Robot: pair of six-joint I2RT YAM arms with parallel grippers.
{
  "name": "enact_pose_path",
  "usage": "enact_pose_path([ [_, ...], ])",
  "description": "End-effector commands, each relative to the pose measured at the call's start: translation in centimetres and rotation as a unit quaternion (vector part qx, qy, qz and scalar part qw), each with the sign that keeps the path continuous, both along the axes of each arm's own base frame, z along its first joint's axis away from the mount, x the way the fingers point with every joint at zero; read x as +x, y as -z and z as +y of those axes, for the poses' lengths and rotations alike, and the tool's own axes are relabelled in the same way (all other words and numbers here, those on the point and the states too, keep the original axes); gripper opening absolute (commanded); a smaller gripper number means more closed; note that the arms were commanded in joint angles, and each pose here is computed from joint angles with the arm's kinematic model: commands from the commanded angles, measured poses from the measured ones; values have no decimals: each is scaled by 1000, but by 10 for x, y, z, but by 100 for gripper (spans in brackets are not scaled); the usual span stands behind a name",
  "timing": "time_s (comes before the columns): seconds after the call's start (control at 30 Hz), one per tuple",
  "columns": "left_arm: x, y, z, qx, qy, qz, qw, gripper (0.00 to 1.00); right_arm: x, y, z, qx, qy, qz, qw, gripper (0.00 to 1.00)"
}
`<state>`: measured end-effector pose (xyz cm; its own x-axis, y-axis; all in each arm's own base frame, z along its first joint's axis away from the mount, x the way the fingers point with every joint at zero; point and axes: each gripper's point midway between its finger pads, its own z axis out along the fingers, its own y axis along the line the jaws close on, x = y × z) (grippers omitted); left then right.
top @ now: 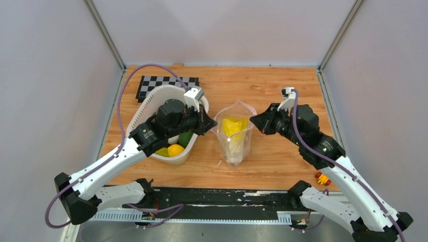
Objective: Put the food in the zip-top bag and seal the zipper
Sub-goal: Adjust the zipper food storage bag at the center of the board.
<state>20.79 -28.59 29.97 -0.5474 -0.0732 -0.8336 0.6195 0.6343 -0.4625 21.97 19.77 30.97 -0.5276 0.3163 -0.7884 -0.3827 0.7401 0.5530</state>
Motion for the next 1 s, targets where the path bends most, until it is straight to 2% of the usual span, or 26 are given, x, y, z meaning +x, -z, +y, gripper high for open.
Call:
enact_pose_path([
  [0.0, 1, -7, -6, -28, 10, -4, 1000, 0, -5, -13, 9, -16, -46, -17, 999, 0],
  [0.13, -21, -47, -4, -67, 54, -34, 996, 0, -52, -74, 34, 85, -183, -111, 973, 0],
  [0.2, -30, -63, 2, -83, 61, -43, 994, 0, -69, -96, 29, 112, -198, -147, 962, 0],
  [0.3, -38, -81, 15, -100, 52, -59, 992, 0, -78, -106, 16, 104, -186, -164, 963, 0],
  [0.4, -42, -89, 21, -110, 47, -64, 991, 0, -74, -98, 11, 81, -172, -150, 970, 0],
  [0.53, -41, -78, 16, -91, 54, -44, 993, 0, -56, -73, 14, 48, -149, -102, 982, 0],
  [0.63, -21, -43, 12, -41, 28, -29, 998, 0, -13, -27, 3, -11, -47, -30, 998, 0],
  [0.73, 4, 11, 10, 26, -13, -1, 1000, 0, 13, 14, 1, -57, 4, 23, 998, 0],
  [0.83, 6, 32, -3, 29, 2, 23, 999, 0, 7, 5, 20, -33, -48, 26, 998, 0],
  [0.97, -1, -8, 3, -25, 1, -17, 1000, 0, -19, -55, 26, 65, -95, -57, 992, 0],
])
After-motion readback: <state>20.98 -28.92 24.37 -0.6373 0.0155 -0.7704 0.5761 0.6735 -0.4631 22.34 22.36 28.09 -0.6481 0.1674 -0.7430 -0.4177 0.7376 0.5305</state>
